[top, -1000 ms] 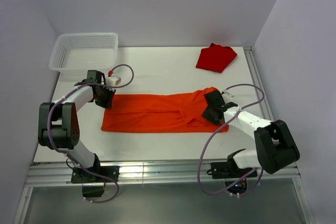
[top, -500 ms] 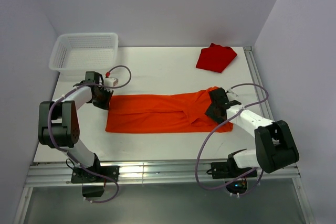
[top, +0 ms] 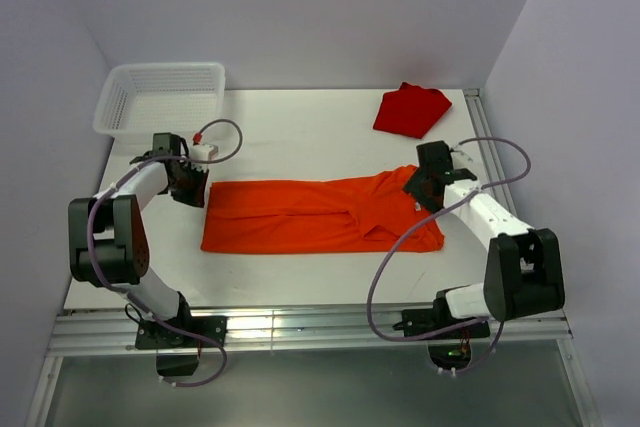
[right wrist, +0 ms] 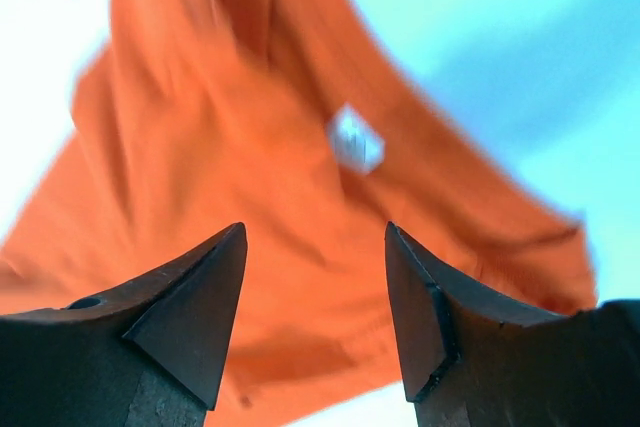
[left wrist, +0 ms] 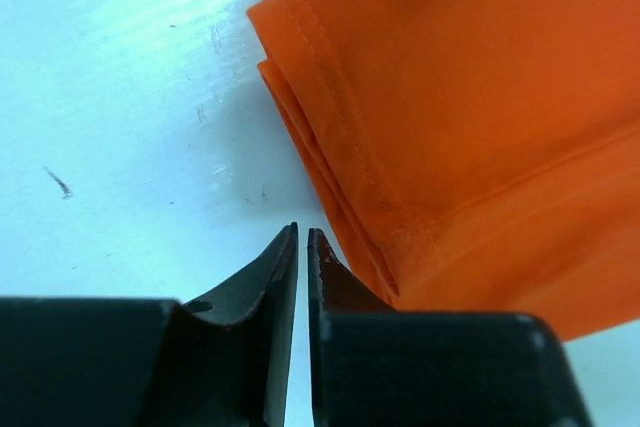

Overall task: Roll the t-shirts
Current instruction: Fold the tshirt

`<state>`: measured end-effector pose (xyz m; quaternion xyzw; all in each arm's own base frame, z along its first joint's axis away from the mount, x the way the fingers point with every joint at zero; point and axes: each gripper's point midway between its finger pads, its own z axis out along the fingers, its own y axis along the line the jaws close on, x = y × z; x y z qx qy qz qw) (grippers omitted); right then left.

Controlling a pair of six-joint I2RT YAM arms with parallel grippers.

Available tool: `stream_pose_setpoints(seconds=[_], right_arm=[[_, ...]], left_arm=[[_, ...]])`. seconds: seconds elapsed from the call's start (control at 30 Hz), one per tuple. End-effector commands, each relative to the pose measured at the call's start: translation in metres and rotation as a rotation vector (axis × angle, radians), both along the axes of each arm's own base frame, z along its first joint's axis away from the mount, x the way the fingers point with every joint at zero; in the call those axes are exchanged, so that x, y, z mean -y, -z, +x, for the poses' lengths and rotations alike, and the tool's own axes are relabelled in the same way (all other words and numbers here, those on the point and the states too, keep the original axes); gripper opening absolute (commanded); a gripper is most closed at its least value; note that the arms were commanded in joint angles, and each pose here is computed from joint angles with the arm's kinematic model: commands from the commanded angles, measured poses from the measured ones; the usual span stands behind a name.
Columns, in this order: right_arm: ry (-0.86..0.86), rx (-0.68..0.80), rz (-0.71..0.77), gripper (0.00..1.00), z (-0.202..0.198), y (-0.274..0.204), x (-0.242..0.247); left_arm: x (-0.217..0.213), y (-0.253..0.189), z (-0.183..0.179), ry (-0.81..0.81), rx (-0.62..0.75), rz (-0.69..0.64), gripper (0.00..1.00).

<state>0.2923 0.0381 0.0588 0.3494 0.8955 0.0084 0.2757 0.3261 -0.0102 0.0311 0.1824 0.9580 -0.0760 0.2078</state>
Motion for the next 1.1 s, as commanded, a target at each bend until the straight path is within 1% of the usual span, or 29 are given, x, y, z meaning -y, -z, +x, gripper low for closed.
stream_pose_setpoints(seconds=[0.0, 0.1, 0.13, 0.27, 0.43, 0.63, 0.67, 0.7, 0.9, 1.07], right_arm=[[0.028, 0.037, -0.025, 0.65, 0.028, -0.018, 0.024], [0.028, 0.01, -0.001, 0.65, 0.043, -0.011, 0.033], [0.016, -0.02, -0.005, 0.65, 0.044, -0.003, 0.035], [-0.031, -0.028, 0.008, 0.66, 0.048, -0.001, 0.034], [-0.057, 0.001, 0.024, 0.71, 0.036, -0.003, 0.03], [-0.045, -0.013, 0.024, 0.73, 0.015, 0.001, 0.03], [-0.046, -0.025, 0.02, 0.73, 0.015, 0.001, 0.031], [-0.052, -0.068, 0.01, 0.72, 0.01, 0.007, 0.032], [-0.09, -0.156, -0.012, 0.7, 0.011, 0.019, 0.027], [-0.101, -0.209, -0.028, 0.62, 0.012, 0.029, 0.028]], left_arm=[[0.008, -0.041, 0.015, 0.038, 0.101, -0.039, 0.15], [0.01, -0.05, 0.018, 0.048, 0.117, -0.052, 0.15], [0.01, -0.051, 0.017, 0.05, 0.118, -0.05, 0.15], [0.011, -0.056, 0.015, 0.064, 0.129, -0.047, 0.16], [0.016, -0.061, 0.012, 0.089, 0.138, -0.073, 0.18], [0.021, -0.063, 0.01, 0.109, 0.14, -0.098, 0.18], [0.022, -0.062, 0.01, 0.112, 0.14, -0.103, 0.18], [0.023, -0.063, 0.01, 0.114, 0.14, -0.106, 0.18], [0.025, -0.064, 0.009, 0.128, 0.144, -0.116, 0.18], [0.024, -0.064, 0.009, 0.133, 0.148, -0.11, 0.18]])
